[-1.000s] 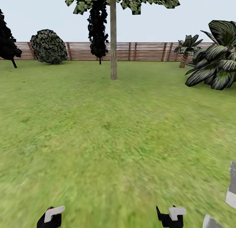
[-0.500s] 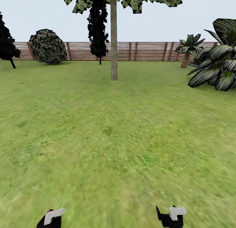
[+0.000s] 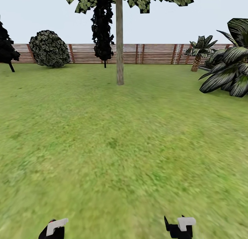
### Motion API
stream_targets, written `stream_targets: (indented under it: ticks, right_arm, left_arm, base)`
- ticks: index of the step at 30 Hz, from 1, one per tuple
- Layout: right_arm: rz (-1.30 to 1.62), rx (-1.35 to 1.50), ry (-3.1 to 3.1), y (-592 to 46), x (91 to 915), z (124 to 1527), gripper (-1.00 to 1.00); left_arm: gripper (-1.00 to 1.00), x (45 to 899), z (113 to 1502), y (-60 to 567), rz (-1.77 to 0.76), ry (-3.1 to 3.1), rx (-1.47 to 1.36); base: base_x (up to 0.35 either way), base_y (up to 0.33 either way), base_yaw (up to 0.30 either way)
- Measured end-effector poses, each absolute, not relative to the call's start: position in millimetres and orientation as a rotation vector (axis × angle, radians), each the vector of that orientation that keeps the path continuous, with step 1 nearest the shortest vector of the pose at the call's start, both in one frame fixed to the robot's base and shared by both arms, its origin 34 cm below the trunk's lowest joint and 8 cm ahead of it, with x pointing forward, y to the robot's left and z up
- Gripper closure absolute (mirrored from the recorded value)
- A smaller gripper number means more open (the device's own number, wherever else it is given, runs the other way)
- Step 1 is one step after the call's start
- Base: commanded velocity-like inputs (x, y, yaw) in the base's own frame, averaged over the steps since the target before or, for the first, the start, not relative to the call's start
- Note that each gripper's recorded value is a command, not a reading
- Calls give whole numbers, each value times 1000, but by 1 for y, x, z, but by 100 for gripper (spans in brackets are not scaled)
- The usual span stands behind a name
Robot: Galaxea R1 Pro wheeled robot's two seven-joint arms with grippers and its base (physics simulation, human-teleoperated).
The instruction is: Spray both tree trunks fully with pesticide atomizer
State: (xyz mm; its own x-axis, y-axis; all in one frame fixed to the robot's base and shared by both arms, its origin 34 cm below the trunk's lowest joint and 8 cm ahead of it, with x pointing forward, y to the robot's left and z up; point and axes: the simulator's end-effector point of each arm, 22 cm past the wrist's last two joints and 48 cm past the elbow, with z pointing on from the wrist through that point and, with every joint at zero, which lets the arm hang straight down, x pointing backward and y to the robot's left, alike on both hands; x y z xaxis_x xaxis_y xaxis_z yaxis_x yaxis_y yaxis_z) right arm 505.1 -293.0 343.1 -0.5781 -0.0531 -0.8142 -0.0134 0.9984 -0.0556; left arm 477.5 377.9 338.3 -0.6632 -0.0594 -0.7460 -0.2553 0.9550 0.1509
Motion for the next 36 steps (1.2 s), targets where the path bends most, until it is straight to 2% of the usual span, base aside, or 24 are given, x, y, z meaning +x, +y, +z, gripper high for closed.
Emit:
stream_targets:
  ticks: [36]
  right_arm:
    - [-53,-46,2187,-293,505,343,-100]
  left_arm:
    - [100,477,338,378,309,2285,-220]
  base:
    - [337,0,0]
